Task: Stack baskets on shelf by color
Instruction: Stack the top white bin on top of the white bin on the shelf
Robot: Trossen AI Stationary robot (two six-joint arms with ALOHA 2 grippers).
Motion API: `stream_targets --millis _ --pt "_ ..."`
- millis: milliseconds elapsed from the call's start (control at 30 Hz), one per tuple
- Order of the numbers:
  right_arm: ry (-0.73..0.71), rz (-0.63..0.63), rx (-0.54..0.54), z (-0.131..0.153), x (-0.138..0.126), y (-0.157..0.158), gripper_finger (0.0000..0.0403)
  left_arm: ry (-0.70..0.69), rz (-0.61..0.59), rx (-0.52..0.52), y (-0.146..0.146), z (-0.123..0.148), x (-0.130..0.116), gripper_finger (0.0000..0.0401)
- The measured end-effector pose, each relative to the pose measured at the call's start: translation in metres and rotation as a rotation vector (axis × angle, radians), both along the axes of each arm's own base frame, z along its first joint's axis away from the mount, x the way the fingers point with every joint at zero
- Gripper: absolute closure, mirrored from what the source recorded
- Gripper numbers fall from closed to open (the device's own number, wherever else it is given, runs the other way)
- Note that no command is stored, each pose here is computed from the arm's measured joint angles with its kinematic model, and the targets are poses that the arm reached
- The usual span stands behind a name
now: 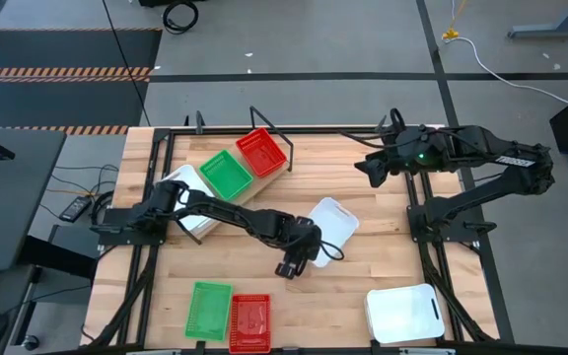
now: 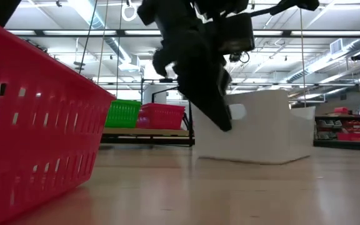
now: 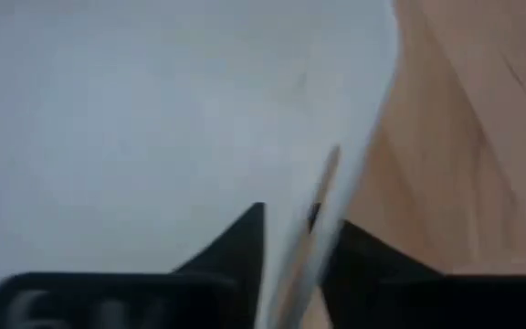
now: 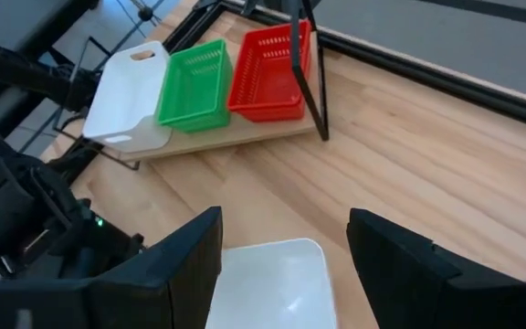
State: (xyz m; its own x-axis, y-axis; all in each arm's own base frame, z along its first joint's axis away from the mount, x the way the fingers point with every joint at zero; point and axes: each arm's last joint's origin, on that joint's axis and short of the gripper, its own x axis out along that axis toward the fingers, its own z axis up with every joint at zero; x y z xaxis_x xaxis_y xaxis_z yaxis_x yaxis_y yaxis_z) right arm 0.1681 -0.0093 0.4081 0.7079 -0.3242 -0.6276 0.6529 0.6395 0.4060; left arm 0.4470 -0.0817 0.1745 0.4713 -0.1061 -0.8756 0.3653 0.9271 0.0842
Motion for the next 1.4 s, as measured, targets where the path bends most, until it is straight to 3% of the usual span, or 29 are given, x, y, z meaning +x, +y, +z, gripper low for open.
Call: stream_targets --millis 133,433,667,833,1067,1200,1400 --pt "0.008 0.027 -0.014 0.000 0.000 0.000 0.0163 -0.021 0.085 -0.053 0.001 0.018 -0.004 0.0388" --pt "0.054 0.112 -0.118 0.000 0.000 -0.001 0.0163 -0.136 0.248 -0.126 -0.009 0.068 -0.012 0.0395" --pt "0.056 0.138 -0.137 0.001 -0.002 0.000 0.0163 -0.136 0.358 0.001 -0.024 0.138 -0.028 0.0396" --pt "0.050 0.176 -0.154 0.003 -0.006 0.002 0.0163 -0.039 0.607 0.042 -0.016 0.167 -0.051 0.0396" --pt "0.038 0.214 -0.195 0.007 -0.013 0.002 0.0163 0.191 0.852 0.098 -0.007 0.167 -0.081 0.0397" --pt "0.033 0.223 -0.203 0.008 -0.016 0.002 0.0163 0.192 0.877 0.063 -0.013 0.167 -0.086 0.0397" --pt "0.027 0.230 -0.207 0.009 -0.021 0.002 0.0163 0.103 0.922 0.035 -0.009 0.191 -0.103 0.0397"
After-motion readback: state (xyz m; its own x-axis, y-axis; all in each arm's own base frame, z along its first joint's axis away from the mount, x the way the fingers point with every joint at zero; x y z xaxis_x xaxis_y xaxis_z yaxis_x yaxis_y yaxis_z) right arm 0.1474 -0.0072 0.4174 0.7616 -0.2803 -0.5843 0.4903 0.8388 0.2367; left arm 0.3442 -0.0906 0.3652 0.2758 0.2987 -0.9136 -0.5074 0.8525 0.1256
